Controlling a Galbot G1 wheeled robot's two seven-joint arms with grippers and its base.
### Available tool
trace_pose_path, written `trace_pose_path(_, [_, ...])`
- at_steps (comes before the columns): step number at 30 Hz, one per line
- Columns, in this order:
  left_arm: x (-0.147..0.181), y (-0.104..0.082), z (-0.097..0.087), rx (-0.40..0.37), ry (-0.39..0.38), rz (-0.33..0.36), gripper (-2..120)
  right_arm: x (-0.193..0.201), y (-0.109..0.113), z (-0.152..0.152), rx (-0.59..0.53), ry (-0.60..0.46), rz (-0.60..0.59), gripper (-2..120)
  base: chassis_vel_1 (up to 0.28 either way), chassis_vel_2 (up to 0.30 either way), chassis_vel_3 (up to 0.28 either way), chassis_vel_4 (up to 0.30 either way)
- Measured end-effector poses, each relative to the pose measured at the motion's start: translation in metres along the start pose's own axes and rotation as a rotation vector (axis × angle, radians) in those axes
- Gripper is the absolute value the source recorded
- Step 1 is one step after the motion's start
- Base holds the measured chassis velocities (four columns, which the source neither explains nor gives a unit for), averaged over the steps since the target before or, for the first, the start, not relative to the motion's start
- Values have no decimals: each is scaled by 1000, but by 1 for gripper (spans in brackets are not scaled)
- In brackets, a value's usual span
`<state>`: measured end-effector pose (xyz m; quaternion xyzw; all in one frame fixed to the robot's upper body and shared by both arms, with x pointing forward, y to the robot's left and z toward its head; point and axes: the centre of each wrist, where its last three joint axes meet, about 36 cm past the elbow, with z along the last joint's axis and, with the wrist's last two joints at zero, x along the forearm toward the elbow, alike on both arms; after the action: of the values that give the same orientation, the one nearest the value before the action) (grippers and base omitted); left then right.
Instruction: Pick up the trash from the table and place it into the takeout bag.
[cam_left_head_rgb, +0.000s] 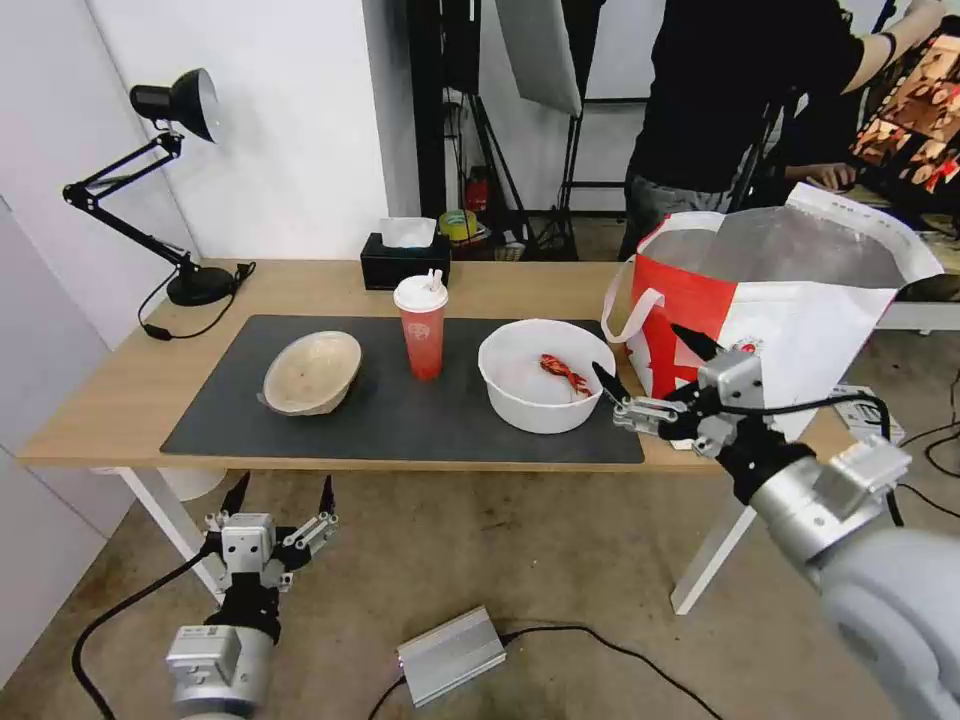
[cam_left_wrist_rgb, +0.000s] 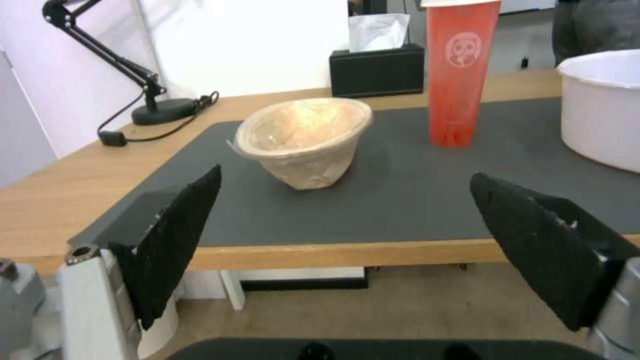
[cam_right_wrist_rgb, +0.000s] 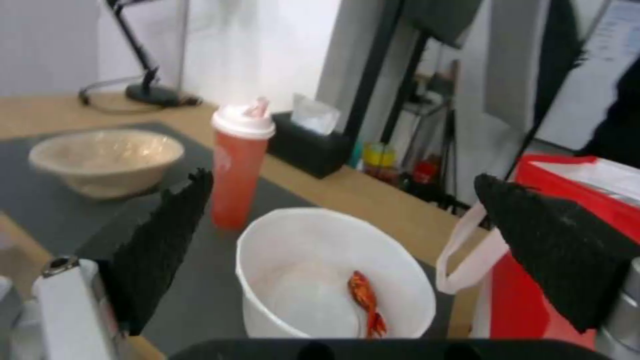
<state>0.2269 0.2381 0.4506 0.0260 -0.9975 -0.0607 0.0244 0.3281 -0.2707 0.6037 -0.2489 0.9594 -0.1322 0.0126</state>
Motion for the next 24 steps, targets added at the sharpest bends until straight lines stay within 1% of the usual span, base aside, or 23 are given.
trace_pose_path(2, [0, 0, -1, 1, -1, -3, 100, -9, -10, -7, 11, 11, -44, 100, 0, 0, 0, 0])
trace_pose_path(3, [0, 0, -1, 1, -1, -3, 100, -9, -10, -7, 11, 11, -44, 100, 0, 0, 0, 0])
trace_pose_path(5, [1, -1, -1, 5, -2, -8, 100, -22, -21, -18, 17, 31, -102, 100, 0, 0, 0, 0])
trace_pose_path(7, [1, -1, -1, 8, -1, -12, 100, -34, -28, -25, 15, 57, -167, 100, 0, 0, 0, 0])
trace_pose_path(8, [1, -1, -1, 8, -1, -12, 100, -34, -28, -25, 15, 57, -167, 100, 0, 0, 0, 0])
trace_pose_path(10, [1, -2, -1, 12, -1, -17, 100, -44, -33, -29, 4, 91, -258, 100, 0, 0, 0, 0])
trace_pose_path(12, [1, -2, -1, 16, -1, -22, 100, -56, -40, -33, 17, 117, -311, 100, 0, 0, 0, 0])
trace_pose_path(13, [1, -2, -1, 16, -1, -22, 100, -56, -40, -33, 17, 117, -311, 100, 0, 0, 0, 0])
trace_pose_path(16, [1, -2, -2, 18, -1, -27, 100, -69, -55, -42, 58, 147, -353, 100, 0, 0, 0, 0])
trace_pose_path(17, [1, -2, -2, 18, -1, -27, 100, -69, -55, -42, 58, 147, -353, 100, 0, 0, 0, 0])
trace_pose_path(20, [1, -2, -2, 17, -2, -29, 100, -76, -67, -44, 69, 188, -384, 100, 0, 0, 0, 0])
trace_pose_path(24, [1, -2, -1, 17, 0, -30, 100, -81, -74, -41, 71, 219, -411, 100, 0, 0, 0, 0])
